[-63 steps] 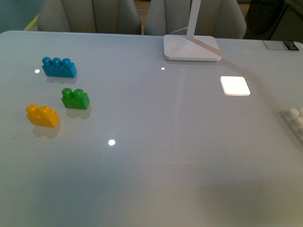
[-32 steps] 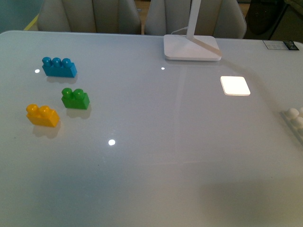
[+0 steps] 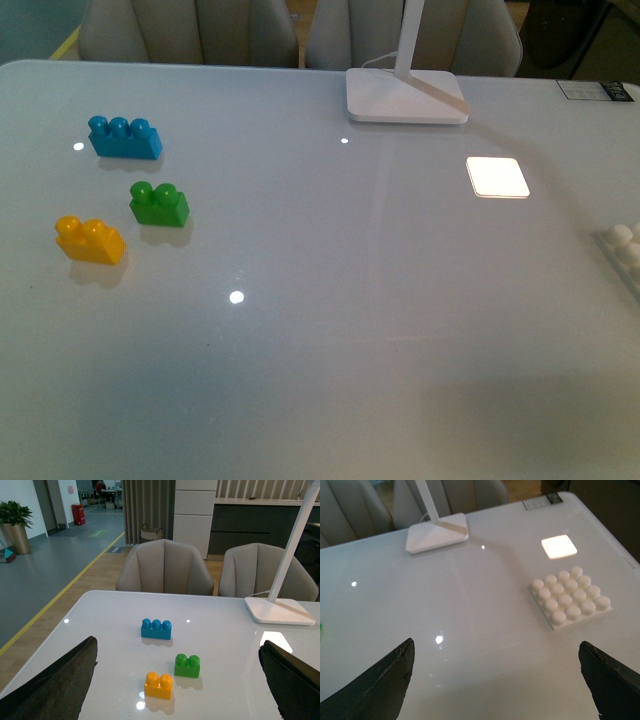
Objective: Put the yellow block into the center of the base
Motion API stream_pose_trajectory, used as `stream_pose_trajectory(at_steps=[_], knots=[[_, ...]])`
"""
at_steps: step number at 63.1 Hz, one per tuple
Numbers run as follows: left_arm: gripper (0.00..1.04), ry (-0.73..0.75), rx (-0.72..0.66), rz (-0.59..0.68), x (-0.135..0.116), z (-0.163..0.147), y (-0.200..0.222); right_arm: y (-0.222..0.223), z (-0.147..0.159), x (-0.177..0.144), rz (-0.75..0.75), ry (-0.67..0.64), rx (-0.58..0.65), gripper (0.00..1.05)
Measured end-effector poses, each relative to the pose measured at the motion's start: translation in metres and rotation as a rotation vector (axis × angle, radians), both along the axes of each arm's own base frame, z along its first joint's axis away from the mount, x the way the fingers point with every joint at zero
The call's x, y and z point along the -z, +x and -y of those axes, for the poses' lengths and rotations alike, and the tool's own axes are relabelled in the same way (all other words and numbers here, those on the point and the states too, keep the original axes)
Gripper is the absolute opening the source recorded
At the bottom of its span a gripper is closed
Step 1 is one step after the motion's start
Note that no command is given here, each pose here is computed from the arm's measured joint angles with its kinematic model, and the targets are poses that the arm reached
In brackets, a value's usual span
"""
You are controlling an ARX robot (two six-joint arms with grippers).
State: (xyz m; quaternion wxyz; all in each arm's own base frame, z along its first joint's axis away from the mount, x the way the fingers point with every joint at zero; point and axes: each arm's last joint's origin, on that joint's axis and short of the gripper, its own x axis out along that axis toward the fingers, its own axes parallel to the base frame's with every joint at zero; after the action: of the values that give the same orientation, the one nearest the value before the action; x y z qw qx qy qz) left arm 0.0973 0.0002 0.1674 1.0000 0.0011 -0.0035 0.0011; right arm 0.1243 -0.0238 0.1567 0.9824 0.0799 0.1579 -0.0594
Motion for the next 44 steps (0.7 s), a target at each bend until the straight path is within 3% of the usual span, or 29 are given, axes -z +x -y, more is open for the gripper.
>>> stream_pose_trajectory(at_steps=[12,20,32,44], knots=[[0.97,0.000,-0.001,0.000,0.000,0.000,0.000,0.052,0.055,0.003,0.012,-0.131,0.025,0.96],[0.97,0.000,0.000,0.000,0.000,0.000,0.000,0.096,0.096,0.025,-0.018,-0.184,-0.016,0.96],[0.97,0.000,0.000,0.000,0.000,0.000,0.000,0.144,0.135,0.074,-0.121,-0.065,-0.123,0.96],[0.97,0.000,0.000,0.000,0.000,0.000,0.000,0.175,0.159,0.114,-0.200,-0.026,-0.168,0.96]])
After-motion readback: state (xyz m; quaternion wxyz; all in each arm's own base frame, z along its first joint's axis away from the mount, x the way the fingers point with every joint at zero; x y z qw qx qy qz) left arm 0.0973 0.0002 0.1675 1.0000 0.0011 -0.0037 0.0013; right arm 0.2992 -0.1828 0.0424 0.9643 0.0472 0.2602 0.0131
